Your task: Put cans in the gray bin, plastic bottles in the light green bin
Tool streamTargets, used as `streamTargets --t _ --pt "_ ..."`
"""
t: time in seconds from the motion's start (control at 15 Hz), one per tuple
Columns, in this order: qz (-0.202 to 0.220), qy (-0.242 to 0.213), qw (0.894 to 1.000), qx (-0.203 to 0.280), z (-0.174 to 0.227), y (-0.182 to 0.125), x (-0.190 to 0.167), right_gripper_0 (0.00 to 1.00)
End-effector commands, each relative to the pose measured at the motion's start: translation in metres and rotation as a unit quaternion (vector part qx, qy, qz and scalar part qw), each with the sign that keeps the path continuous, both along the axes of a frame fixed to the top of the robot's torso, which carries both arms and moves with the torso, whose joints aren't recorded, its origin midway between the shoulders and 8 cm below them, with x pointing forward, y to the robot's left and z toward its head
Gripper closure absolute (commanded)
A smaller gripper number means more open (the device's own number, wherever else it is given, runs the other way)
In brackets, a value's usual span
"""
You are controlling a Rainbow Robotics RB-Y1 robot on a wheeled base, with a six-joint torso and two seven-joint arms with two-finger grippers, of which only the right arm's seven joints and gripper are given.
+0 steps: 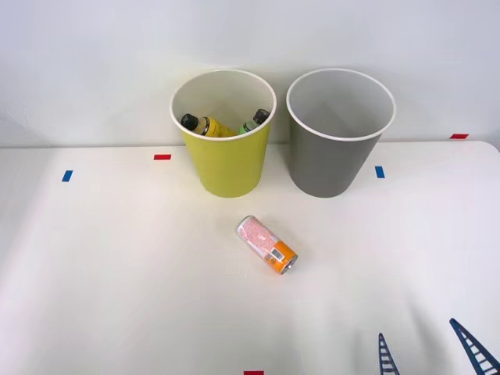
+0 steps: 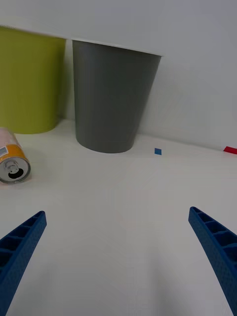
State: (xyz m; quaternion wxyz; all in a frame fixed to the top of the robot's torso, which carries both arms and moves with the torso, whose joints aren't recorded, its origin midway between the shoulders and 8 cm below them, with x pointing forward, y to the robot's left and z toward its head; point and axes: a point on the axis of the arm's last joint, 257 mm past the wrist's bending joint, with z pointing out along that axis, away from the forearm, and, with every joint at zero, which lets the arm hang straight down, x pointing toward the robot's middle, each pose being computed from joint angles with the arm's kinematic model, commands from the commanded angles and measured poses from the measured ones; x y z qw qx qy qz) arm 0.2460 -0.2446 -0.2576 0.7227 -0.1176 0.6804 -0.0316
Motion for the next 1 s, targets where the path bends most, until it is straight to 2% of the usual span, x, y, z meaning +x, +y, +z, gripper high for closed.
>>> streamTargets --t 0.07,0.27,0.47,0.73,0.93,1.0 --pt "0.019 0.043 0.999 -0.010 0.004 0.005 0.028 0.00" --pt "0.045 0.092 0.995 0.014 0.006 0.021 0.043 0.00" --pt "0.064 0.158 0.985 -0.013 0.014 0.034 0.052 0.00" --pt "0.058 0.249 0.964 -0.073 0.023 0.042 0.050 0.00" --pt "0.063 0.273 0.957 -0.079 0.026 0.056 0.057 0.00" --pt "0.066 0.277 0.956 -0.066 0.028 0.065 0.063 0.00"
